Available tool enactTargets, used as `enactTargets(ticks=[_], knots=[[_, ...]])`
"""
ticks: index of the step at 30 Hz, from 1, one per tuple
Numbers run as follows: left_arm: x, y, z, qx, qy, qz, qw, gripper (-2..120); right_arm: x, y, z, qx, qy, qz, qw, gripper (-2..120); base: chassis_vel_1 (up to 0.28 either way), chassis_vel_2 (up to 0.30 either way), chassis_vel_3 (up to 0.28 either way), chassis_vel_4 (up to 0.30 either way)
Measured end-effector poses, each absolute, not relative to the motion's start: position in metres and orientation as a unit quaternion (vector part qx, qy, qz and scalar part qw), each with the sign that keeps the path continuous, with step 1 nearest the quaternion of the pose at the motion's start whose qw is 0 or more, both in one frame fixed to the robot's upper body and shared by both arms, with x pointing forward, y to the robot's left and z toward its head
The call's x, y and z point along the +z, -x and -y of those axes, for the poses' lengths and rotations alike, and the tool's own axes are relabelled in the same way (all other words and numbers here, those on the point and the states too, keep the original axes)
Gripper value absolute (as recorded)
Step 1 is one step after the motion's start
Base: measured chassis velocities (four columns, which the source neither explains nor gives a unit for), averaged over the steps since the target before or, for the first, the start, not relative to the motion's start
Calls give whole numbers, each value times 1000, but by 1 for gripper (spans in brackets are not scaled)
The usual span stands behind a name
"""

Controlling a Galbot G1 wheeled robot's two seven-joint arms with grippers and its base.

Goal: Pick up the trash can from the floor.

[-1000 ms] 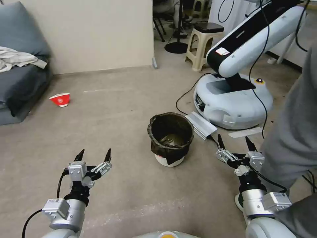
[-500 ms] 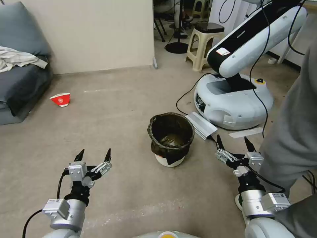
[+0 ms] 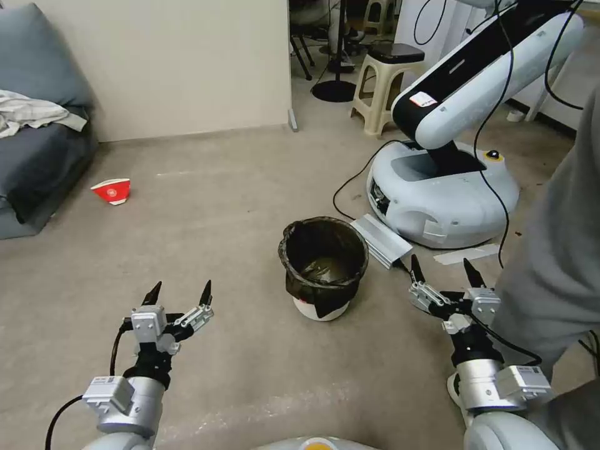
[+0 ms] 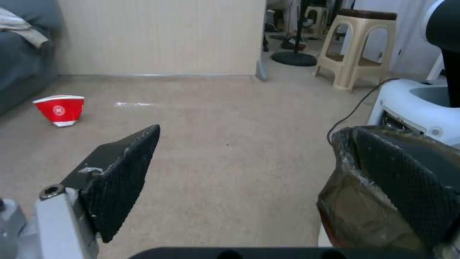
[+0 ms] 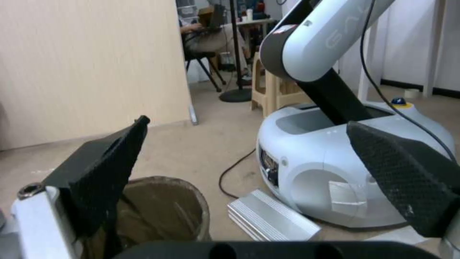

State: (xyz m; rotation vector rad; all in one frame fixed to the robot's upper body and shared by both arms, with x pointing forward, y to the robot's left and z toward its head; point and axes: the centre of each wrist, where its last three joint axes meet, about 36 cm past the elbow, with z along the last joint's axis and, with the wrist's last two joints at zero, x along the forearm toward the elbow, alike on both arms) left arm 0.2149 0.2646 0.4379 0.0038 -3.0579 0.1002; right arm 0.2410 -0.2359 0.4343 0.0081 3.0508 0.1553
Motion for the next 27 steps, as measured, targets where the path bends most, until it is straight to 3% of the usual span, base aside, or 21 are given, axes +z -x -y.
enactTargets(ticks=[27], knots=[[434,-217,-264,35,0,998,44,100,432,-242,235,52,-5,-998,41,100,-60,60,54,-60]])
